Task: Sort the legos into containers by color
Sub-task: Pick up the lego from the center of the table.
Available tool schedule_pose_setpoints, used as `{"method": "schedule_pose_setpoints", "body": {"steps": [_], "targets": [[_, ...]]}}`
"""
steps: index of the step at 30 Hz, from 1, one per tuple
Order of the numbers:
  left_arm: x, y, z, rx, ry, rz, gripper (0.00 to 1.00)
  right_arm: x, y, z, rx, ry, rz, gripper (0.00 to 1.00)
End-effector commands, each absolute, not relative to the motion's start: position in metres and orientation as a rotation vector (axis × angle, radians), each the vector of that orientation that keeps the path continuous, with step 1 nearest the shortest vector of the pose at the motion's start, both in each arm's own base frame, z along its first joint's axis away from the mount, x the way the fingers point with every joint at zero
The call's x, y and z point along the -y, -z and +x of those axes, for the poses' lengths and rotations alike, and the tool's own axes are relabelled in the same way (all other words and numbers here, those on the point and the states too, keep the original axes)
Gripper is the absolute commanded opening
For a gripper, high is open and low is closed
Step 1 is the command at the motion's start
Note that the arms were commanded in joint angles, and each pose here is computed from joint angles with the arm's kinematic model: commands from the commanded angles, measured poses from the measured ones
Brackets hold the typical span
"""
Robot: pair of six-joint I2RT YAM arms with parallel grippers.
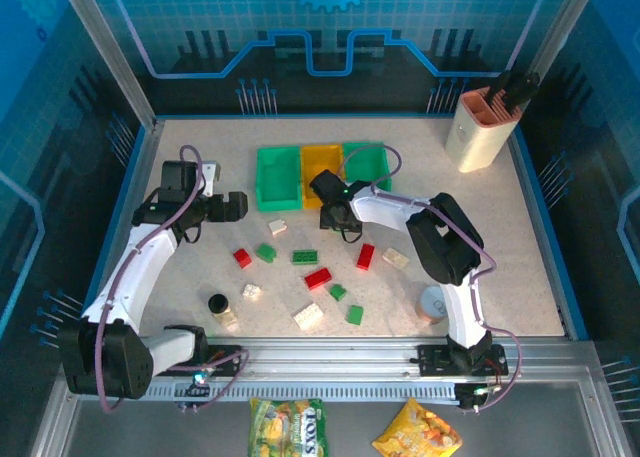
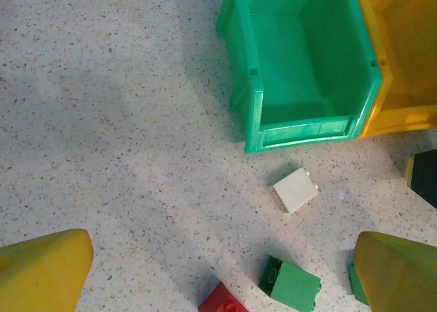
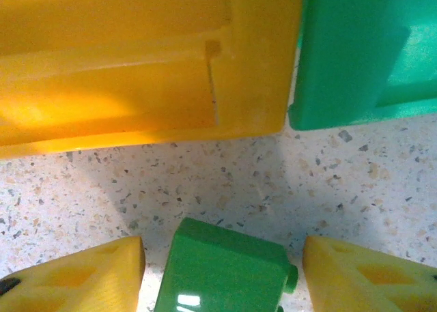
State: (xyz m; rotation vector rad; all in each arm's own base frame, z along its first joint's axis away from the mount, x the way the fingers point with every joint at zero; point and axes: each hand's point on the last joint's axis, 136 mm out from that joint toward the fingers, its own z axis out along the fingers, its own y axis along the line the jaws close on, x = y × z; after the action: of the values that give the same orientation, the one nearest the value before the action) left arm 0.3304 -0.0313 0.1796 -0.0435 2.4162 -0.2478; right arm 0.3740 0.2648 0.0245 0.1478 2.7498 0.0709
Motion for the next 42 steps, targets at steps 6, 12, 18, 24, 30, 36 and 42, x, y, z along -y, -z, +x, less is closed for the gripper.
{"method": "schedule_pose_setpoints", "body": {"steps": [6, 12, 18, 24, 30, 36, 42], "targets": [[0.035, -0.181, 0.328, -2.411, 0.264, -0.014, 0.99, -0.259, -0.015, 0.372, -2.770, -0.049, 0.164, 0.52], [0.035, -0.181, 0.328, -2.410, 0.262, -0.013, 0.99, -0.260, -0.022, 0.372, -2.757, -0.045, 0.146, 0.49], [0.035, -0.182, 0.328, -2.407, 0.265, -0.013, 0.99, -0.264, -0.031, 0.373, -2.743, -0.054, 0.125, 0.44], [0.035, -0.183, 0.328, -2.404, 0.269, -0.011, 0.99, -0.269, -0.043, 0.373, -2.720, -0.035, 0.081, 0.44], [0.035, -0.185, 0.328, -2.398, 0.268, -0.011, 0.99, -0.275, -0.066, 0.374, -2.685, -0.045, 0.044, 0.45], [0.035, -0.185, 0.327, -2.398, 0.265, -0.011, 0.99, -0.282, -0.089, 0.379, -2.644, -0.069, 0.011, 0.45], [0.034, -0.186, 0.327, -2.391, 0.260, -0.011, 0.99, -0.291, -0.112, 0.396, -2.584, -0.055, -0.069, 0.46]]}}
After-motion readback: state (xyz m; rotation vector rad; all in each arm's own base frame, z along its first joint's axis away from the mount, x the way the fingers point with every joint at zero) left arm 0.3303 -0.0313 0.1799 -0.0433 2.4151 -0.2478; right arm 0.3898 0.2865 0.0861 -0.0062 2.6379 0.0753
